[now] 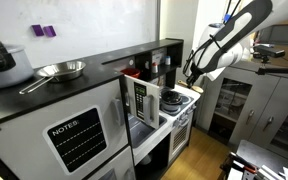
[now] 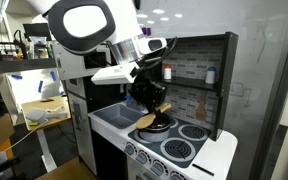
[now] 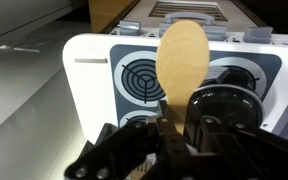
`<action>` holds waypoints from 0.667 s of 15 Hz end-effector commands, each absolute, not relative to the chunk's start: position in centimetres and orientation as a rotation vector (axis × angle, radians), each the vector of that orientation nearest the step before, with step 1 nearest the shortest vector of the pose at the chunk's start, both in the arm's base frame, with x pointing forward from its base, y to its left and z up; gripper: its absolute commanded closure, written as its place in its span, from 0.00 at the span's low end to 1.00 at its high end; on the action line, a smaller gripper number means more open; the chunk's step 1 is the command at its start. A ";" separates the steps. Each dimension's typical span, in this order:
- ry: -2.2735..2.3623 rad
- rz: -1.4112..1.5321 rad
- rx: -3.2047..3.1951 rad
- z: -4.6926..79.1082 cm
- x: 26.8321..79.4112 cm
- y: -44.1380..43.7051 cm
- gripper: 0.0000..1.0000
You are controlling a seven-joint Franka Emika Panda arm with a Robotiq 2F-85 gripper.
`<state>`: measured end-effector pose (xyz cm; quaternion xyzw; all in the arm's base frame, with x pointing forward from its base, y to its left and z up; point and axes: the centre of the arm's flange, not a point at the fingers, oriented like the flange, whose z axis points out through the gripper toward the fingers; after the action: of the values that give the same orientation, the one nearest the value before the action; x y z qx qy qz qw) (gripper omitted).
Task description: Remove the wooden spoon from the sink and put it on the stove
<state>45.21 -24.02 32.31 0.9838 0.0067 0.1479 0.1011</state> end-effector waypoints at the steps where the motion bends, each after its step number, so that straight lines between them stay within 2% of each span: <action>1: 0.036 0.442 2.917 31.2 47.1 -26.0 0.95; 10: -0.014 0.417 2.937 28.3 49.4 -30.1 0.95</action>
<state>48.06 -28.27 29.22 0.9859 -0.0073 0.1389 0.0925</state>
